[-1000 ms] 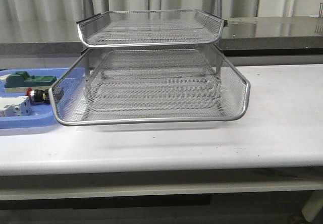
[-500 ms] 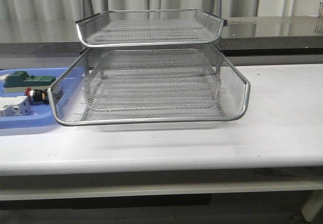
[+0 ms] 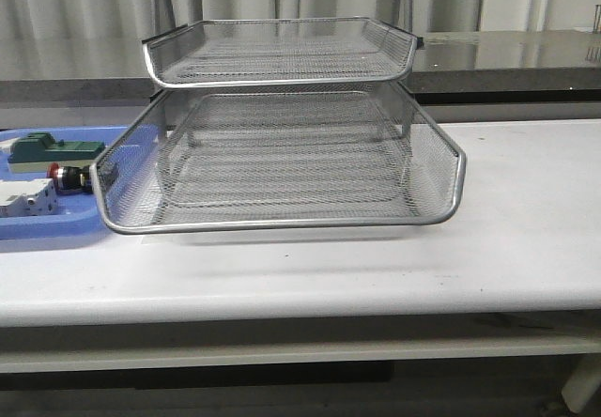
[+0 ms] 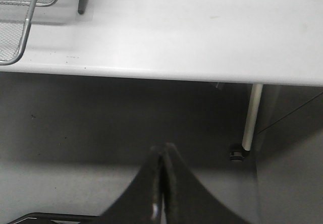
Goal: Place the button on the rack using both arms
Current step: 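Release the middle tray and withdraw the right gripper, then reach the left gripper into the blue tray and grasp the red push button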
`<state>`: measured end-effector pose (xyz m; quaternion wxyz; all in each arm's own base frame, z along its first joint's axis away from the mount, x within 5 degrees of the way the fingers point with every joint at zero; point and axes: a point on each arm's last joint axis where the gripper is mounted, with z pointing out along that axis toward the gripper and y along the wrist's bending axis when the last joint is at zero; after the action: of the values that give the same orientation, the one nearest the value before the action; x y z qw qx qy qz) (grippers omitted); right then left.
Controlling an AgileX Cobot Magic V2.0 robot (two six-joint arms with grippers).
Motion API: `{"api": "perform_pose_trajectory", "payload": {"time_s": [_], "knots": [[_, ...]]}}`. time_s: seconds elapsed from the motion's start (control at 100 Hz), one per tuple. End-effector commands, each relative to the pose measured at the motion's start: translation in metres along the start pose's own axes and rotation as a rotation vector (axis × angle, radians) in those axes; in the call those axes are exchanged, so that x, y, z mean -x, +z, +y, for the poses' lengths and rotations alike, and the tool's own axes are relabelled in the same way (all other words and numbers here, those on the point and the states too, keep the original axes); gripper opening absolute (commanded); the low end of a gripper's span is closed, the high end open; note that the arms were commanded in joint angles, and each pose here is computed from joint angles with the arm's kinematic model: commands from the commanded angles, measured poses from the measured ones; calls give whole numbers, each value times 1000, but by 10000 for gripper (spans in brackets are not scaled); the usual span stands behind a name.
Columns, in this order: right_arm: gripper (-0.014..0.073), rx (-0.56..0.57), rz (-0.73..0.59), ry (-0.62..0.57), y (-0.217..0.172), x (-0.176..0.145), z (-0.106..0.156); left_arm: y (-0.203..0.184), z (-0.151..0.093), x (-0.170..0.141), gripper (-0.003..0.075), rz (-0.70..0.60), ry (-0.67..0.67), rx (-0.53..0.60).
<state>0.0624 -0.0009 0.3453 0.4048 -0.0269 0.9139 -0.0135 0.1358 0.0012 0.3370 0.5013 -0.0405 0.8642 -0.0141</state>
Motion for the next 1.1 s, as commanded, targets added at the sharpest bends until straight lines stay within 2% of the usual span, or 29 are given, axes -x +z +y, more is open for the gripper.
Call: {"api": "perform_pose_trajectory", "payload": {"time_s": [0.0, 0.26, 0.48, 0.68, 0.73, 0.8, 0.92, 0.99, 1.04, 1.09], "knots": [[-68, -10, -96, -2, -8, 12, -2, 15, -1, 30, 4, 48, 12, 18], [-68, -10, -94, -3, -7, 12, -1, 73, -5, 67, 4, 227, 97, 33], [-68, -10, -94, -3, -7, 12, -1, 114, -7, 83, 4, 291, 231, 17], [-68, -10, -94, -3, -7, 12, -1, 132, -8, 92, 25, 324, 261, 13], [-68, -10, -94, -3, -7, 12, -1, 132, -8, 93, 69, 321, 276, 9], [-68, -10, -94, -3, -7, 12, -1, 132, -8, 93, 172, 323, 287, 6], [-68, -10, -94, -3, -7, 12, -1, 131, -8, 92, 445, 339, 304, 3], [-68, -10, -94, -3, -7, 12, -1, 131, -8, 91, 577, 343, 304, 3], [-68, -10, -94, -3, -7, 12, -1, 131, -8, 91, 629, 343, 304, 3], [-68, -10, -94, -3, -7, 12, -1, 131, -8, 91, 645, 343, 304, 3]]}}
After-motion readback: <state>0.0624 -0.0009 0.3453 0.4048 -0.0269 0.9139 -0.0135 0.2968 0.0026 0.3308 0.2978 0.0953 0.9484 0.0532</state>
